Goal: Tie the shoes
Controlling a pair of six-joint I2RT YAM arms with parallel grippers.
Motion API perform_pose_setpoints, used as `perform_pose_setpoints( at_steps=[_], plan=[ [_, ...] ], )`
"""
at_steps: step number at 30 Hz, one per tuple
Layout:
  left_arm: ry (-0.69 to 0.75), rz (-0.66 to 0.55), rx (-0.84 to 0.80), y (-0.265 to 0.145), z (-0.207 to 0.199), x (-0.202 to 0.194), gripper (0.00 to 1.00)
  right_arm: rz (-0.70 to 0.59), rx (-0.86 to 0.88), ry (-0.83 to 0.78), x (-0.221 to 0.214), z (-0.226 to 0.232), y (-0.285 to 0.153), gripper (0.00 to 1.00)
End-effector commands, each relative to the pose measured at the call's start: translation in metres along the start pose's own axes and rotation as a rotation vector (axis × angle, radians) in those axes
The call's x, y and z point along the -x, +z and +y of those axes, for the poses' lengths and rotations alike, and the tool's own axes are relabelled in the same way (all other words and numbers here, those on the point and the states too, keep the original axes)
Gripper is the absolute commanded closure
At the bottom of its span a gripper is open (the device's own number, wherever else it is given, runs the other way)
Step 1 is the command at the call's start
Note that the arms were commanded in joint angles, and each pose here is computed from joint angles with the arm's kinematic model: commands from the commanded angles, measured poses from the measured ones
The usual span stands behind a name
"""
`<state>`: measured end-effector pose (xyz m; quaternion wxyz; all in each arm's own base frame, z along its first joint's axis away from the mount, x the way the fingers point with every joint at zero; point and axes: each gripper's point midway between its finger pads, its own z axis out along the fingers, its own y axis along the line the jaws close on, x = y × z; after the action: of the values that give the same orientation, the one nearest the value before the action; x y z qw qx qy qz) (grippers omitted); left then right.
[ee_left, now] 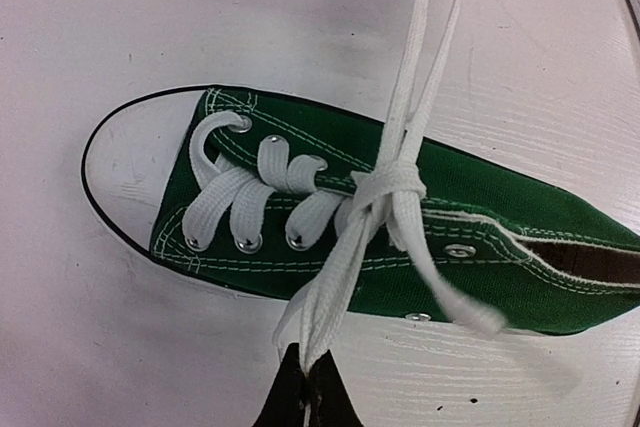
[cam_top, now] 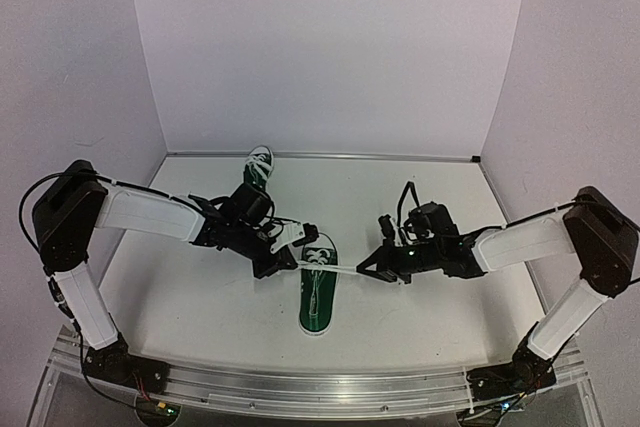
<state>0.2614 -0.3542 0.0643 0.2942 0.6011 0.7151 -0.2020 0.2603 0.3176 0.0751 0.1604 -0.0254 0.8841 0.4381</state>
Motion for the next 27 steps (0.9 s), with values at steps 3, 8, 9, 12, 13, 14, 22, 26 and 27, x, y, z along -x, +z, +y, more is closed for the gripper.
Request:
perform_pose_setpoints(
  at_steps=[3, 8, 9, 12, 13, 14, 22, 26, 27],
  plan=[
    [-0.016, 0.028, 0.039, -0.003, 0.012, -0.011, 1.00, -0.027, -0.049, 0.016, 0.003, -0.015, -0.008, 1.00],
    [-0.005, 0.006, 0.024, -0.005, 0.010, -0.005, 1.00, 0.035, -0.007, -0.013, -0.005, -0.006, 0.000, 1.00],
    [-0.002, 0.003, 0.026, -0.005, 0.010, -0.005, 1.00, 0.052, 0.003, -0.023, -0.008, -0.003, 0.003, 1.00],
    [0.003, 0.001, 0.025, -0.006, 0.010, -0.004, 1.00, 0.119, 0.050, -0.060, -0.019, 0.009, 0.012, 1.00],
    [0.006, -0.001, 0.025, -0.006, 0.010, -0.003, 1.00, 0.136, 0.057, -0.066, -0.022, 0.010, 0.015, 1.00],
    [0.006, -0.002, 0.027, -0.006, 0.010, -0.003, 1.00, 0.147, 0.065, -0.070, -0.023, 0.012, 0.017, 1.00],
    [0.047, -0.050, -0.002, -0.018, 0.001, 0.008, 0.99, 0.150, 0.097, -0.161, -0.010, 0.035, 0.013, 0.71],
    [0.083, -0.056, -0.056, -0.018, -0.014, 0.014, 0.90, 0.139, 0.082, -0.208, 0.003, 0.046, 0.012, 0.66],
    [0.093, -0.050, -0.069, -0.017, -0.019, 0.014, 0.86, 0.135, 0.079, -0.223, 0.007, 0.049, 0.013, 0.66]
  ],
)
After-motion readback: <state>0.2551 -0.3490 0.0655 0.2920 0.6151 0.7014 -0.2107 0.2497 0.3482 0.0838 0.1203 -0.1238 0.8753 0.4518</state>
